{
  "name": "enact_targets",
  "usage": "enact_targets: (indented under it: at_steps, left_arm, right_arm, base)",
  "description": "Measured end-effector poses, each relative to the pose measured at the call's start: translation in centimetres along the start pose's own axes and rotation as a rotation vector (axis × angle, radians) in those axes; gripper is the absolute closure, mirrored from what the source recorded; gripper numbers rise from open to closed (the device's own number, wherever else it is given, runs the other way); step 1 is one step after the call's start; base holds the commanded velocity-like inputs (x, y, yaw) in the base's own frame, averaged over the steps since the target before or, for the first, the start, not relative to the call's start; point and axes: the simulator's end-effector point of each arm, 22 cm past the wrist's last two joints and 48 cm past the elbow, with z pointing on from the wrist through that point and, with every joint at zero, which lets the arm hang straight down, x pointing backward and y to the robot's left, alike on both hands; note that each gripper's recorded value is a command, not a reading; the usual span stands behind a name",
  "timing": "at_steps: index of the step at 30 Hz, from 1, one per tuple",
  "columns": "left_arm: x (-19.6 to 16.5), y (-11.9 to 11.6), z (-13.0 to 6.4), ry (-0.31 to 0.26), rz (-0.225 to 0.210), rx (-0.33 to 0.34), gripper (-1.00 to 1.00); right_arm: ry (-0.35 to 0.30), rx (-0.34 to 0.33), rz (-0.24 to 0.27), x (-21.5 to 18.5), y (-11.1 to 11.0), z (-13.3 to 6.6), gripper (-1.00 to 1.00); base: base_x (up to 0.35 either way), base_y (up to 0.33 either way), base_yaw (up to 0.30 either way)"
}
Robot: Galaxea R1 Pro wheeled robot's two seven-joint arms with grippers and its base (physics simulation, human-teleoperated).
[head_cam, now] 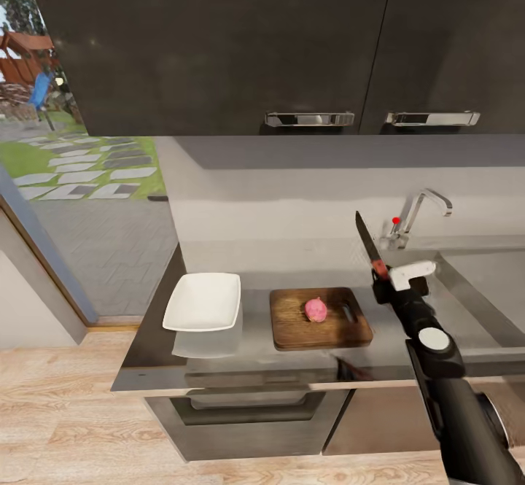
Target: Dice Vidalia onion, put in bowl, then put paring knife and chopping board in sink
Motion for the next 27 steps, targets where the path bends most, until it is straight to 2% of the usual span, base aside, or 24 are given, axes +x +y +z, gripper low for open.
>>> enact_targets:
  at_steps: [4,8,9,10,11,15,19,22,27]
  left_arm:
    - [0.0,0.0,0.0,0.000,0.000,0.001,-1.00]
    - [0.0,0.0,0.0,-0.001,0.000,0.001,-1.00]
    - [0.0,0.0,0.0,-0.001,0.000,0.001,-1.00]
    - [0.0,0.0,0.0,-0.001,0.000,0.001,-1.00]
    - [0.0,0.0,0.0,-0.001,0.000,0.001,-1.00]
    - [0.0,0.0,0.0,-0.001,0.000,0.000,-1.00]
    - [0.0,0.0,0.0,-0.001,0.000,0.001,-1.00]
    - [0.0,0.0,0.0,-0.001,0.000,0.001,-1.00]
    - [-0.1,0.0,0.0,-0.001,0.000,0.001,-1.00]
  right_arm:
    - [-0.039,0.018,-0.015,-1.6,1.4,-0.2,1.00]
    - [-0.099,0.067,-0.024,-3.9,2.8,-0.7,1.00]
    - [-0.116,0.098,-0.024,-4.6,3.0,-1.0,1.00]
    - [-0.150,0.183,-0.025,-6.0,2.8,-1.8,1.00]
    - [-0.169,0.232,-0.027,-6.8,2.8,-2.4,1.00]
    - [-0.240,0.371,-0.032,-9.1,3.1,-5.1,1.00]
    - [-0.284,0.474,-0.041,-10.0,2.5,-7.1,1.00]
    - [-0.321,0.510,-0.057,-10.9,3.2,-8.5,1.00]
    - [-0.395,0.646,-0.114,-12.6,2.1,-11.2,1.00]
  base:
    - [0.000,0.000,0.000]
    - [0.000,0.000,0.000]
    - [0.000,0.000,0.000]
    - [0.000,0.000,0.000]
    - [0.000,0.000,0.000]
    - [0.000,0.000,0.000]
    - [0.000,0.000,0.000]
    - [0.000,0.000,0.000]
    - [0.000,0.000,0.000]
